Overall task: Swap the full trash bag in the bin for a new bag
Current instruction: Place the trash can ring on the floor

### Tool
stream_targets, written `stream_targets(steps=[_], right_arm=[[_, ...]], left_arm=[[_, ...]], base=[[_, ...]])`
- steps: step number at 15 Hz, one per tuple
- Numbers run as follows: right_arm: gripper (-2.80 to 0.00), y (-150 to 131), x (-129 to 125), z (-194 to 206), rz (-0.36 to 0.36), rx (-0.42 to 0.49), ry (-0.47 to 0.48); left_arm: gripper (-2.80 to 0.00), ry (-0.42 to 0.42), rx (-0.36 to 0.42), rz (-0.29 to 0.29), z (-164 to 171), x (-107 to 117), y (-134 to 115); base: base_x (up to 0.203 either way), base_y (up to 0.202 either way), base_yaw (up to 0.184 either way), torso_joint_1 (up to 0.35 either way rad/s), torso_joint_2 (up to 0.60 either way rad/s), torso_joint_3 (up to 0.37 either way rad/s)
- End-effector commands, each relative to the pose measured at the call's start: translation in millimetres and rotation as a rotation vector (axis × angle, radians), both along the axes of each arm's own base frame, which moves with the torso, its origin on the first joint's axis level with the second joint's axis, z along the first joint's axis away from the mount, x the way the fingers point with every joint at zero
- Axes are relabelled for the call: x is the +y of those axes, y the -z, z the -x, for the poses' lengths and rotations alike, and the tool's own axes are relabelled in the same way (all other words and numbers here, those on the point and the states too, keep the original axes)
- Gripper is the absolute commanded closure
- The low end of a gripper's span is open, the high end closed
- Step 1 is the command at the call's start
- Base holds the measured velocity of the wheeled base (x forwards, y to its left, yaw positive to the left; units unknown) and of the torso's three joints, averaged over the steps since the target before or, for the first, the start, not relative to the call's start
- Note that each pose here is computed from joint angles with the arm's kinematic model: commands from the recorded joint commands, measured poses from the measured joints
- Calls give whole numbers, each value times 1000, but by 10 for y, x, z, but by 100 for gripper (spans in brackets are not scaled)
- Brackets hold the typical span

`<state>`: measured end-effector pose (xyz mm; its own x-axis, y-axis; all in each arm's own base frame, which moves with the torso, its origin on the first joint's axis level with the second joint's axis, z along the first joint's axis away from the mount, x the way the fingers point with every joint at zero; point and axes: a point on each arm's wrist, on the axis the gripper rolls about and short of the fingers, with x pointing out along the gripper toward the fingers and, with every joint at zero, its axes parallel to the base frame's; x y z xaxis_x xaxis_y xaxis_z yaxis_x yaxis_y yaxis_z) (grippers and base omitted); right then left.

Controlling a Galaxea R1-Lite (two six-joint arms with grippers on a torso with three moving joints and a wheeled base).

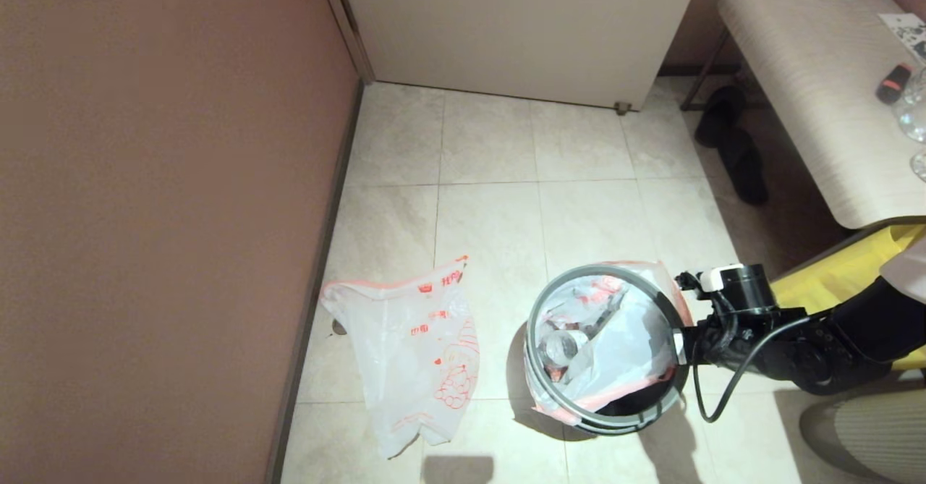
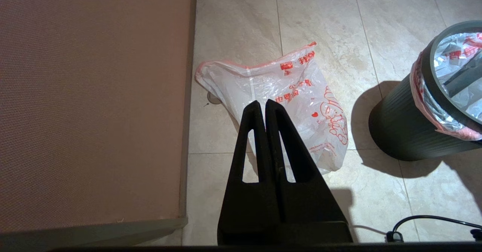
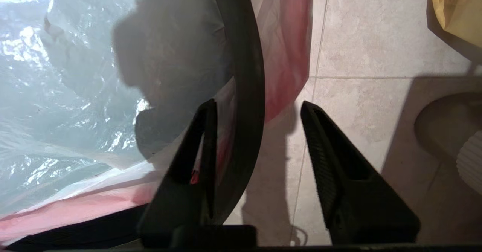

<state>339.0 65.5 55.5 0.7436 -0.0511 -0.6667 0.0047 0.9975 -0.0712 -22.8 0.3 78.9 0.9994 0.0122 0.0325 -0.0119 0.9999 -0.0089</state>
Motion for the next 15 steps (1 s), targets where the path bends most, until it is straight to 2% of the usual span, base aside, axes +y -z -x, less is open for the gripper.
stream_targets(steps=[1,5,10,15], right_arm=[[-280,-37,-7,30,0,-8,1],[-280,-255,-9,92,16,-67,-24],[-280,-189,60,133,15,-43,-40],[-280,-172,271,183,-6,-39,-84]], left_arm=[[0,0,-1,1,0,0,-1],[0,-2,-1,1,0,0,-1],[0,-2,-1,1,0,0,-1],[0,-2,-1,1,0,0,-1]], base=[[0,0,0,0,0,0],[0,0,0,0,0,0],[0,0,0,0,0,0],[0,0,0,0,0,0]])
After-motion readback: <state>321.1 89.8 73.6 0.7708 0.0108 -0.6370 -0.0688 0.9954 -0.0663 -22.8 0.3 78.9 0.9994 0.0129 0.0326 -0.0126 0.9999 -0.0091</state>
